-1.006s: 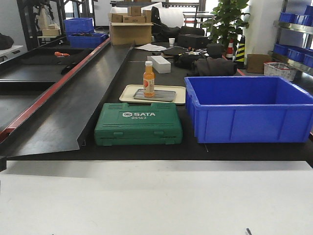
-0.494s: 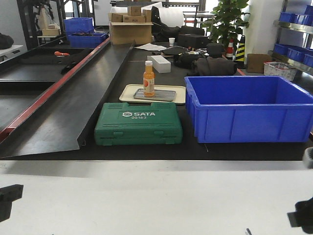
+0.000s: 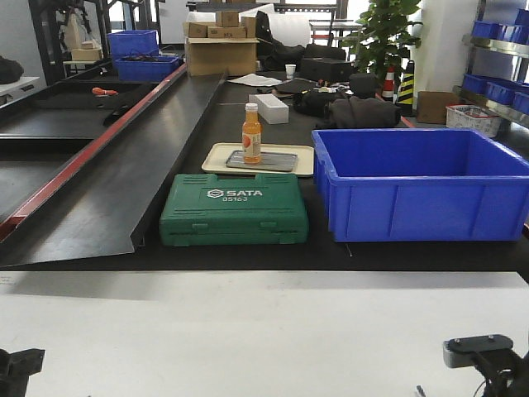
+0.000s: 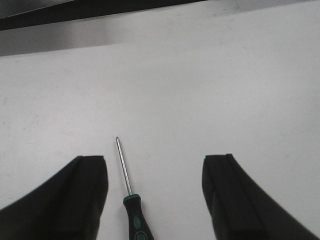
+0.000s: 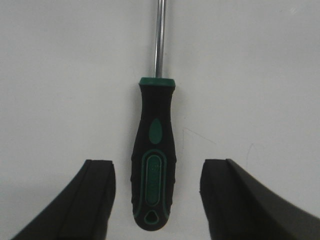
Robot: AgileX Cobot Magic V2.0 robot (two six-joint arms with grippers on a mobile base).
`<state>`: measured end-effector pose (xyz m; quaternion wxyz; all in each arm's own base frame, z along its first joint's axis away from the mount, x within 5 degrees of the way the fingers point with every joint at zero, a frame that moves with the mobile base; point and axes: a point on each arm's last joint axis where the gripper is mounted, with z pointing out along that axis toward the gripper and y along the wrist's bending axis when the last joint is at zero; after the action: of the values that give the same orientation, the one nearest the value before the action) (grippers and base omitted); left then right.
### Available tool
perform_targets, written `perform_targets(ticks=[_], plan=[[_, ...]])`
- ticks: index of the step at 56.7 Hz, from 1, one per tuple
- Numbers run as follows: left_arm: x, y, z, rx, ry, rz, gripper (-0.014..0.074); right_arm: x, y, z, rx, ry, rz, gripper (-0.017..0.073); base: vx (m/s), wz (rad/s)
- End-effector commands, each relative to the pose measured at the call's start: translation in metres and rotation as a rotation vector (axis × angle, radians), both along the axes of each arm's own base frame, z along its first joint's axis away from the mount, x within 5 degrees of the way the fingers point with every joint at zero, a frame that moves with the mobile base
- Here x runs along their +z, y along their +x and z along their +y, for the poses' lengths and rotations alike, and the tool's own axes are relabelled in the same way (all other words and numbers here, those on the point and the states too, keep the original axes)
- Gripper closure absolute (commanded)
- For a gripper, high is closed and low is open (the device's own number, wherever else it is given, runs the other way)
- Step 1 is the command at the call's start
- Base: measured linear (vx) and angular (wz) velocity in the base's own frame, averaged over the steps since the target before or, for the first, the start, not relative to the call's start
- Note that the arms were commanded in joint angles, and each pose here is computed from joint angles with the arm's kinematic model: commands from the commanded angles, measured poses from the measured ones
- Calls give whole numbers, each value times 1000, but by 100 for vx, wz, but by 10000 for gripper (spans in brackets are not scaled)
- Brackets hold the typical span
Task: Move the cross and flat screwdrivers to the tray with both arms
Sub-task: 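Lower both grippers toward the green-handled screwdrivers on the white table, then close left and right grippers around each screwdriver's green-black handle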
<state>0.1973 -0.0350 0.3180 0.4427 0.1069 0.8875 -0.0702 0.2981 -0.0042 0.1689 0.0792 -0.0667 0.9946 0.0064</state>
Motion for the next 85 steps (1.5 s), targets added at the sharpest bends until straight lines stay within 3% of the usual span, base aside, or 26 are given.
perform_targets(ticks=[1,43,52,56,62,65,71,85], plan=[[16,2,1,25,-35,-102,53,7,9,-1,18,2,-53,120,0,0],[17,3,1,28,-36,-113,53,-50,19,-3,30,-12,69,128,0,0],[17,3,1,28,-36,-113,53,-60,19,-3,25,-9,103,263,0,0],[17,3,1,34,-45,-109,53,-62,18,-3,22,-8,116,396,0,0],[16,3,1,78,-110,-85,53,-62,18,-3,20,-6,118,575,0,0],[15,2,1,96,-133,-67,53,-62,18,-2,16,-2,117,574,0,0],[9,4,2,116,-126,-8,53,-62,18,-2,5,8,117,573,0,0],[-34,28,6,186,-21,248,53,-62,18,1,-25,39,122,571,0,0]])
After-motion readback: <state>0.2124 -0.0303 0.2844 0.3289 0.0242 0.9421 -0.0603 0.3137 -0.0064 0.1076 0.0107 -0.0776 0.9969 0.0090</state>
